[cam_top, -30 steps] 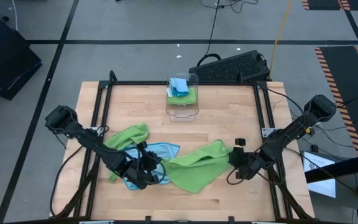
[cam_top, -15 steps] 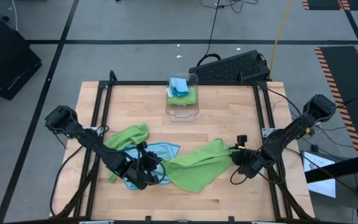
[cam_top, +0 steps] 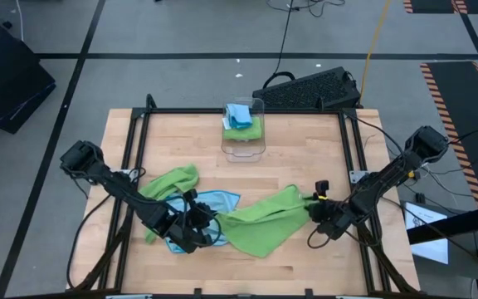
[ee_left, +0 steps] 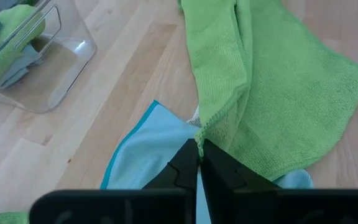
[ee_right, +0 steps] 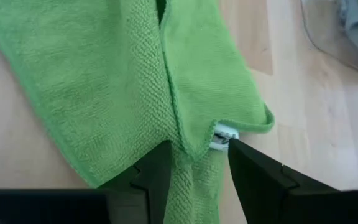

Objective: Fold microfiber towels
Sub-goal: Fold the right green towel

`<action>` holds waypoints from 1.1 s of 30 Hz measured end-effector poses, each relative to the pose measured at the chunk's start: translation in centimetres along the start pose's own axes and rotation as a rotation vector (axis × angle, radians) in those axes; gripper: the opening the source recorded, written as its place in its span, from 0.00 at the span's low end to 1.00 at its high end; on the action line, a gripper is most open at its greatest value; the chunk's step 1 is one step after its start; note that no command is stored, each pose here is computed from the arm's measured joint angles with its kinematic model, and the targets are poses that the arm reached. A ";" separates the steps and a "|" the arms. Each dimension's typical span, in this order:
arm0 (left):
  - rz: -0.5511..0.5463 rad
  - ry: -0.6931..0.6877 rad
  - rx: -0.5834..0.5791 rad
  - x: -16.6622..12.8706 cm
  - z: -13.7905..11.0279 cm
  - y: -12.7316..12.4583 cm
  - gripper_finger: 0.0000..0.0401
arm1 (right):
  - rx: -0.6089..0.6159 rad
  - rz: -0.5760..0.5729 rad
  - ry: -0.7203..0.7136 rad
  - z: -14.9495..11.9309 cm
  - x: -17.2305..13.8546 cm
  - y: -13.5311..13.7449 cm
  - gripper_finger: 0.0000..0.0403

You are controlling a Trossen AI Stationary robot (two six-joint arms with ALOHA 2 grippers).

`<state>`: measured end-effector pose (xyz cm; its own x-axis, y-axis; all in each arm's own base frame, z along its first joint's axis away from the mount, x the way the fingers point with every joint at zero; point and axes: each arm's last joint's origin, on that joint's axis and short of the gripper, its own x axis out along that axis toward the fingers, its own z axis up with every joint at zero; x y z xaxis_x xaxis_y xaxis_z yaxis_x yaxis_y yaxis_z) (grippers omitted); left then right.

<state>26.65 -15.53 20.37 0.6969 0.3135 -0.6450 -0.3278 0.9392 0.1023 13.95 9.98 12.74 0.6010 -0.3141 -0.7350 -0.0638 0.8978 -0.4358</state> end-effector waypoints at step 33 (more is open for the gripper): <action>0.088 -0.062 0.004 0.1 0.2 0.3 0.04 | 0.295 0.612 -0.225 4.0 -1.5 2.5 0.01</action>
<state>26.72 -15.16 20.53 0.7039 0.4029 -0.5850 -0.3874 0.9081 0.1593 16.07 13.95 14.80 0.6781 0.3159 -0.6636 -0.2435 0.9485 0.2027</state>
